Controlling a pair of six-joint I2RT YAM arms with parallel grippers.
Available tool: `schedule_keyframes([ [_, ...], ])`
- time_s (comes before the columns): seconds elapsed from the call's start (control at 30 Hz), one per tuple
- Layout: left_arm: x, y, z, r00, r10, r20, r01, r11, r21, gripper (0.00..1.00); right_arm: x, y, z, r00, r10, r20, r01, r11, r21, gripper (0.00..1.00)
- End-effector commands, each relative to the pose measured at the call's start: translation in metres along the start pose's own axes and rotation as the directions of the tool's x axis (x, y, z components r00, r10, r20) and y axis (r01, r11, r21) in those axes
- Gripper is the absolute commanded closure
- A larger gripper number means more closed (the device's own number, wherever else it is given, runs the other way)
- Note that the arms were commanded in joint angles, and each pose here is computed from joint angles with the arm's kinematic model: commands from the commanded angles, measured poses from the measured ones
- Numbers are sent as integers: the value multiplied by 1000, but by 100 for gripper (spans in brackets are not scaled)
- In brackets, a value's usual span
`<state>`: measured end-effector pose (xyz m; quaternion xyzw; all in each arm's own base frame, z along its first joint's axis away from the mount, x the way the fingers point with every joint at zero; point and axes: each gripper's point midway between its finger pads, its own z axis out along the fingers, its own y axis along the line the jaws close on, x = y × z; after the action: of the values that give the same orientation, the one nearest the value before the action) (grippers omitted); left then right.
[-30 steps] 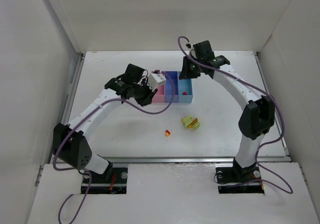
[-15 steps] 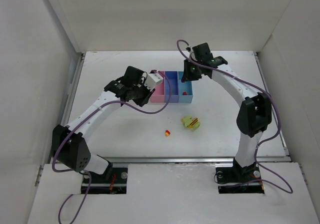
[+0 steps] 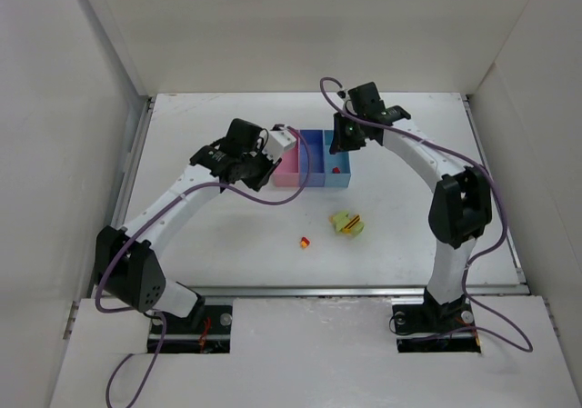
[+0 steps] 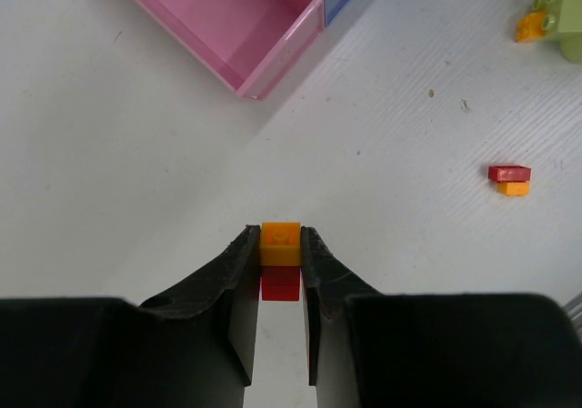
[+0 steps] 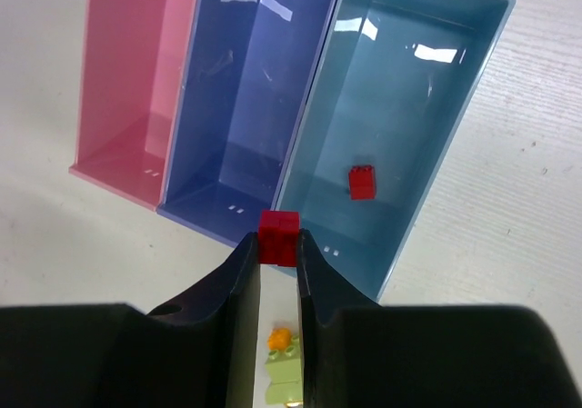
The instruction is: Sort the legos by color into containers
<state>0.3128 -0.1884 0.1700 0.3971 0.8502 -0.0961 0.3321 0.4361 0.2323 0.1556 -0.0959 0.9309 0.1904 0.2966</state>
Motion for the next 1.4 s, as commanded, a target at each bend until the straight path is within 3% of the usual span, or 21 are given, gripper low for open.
schedule_keyframes([
  [0.0,-17,4,-5,999,-10,51,11,1000,-10,100,-13,1,-3,999,6,53,-6,1000,-2,100],
  [0.43,-15,3,-3,999,-21,51,21,1000,-10,100,-41,-6,-28,989,-37,145,26,997,76,100],
  [0.83,-18,3,-3,998,-29,59,29,1000,-12,100,-42,-7,-34,988,-46,147,33,996,86,100],
  [1.33,-18,4,-1,997,-27,68,28,1000,-14,100,-19,-12,16,998,-39,38,37,998,55,100],
  [1.37,-18,4,-1,997,-27,68,28,1000,-14,100,-18,-13,20,999,-37,28,36,998,58,87],
])
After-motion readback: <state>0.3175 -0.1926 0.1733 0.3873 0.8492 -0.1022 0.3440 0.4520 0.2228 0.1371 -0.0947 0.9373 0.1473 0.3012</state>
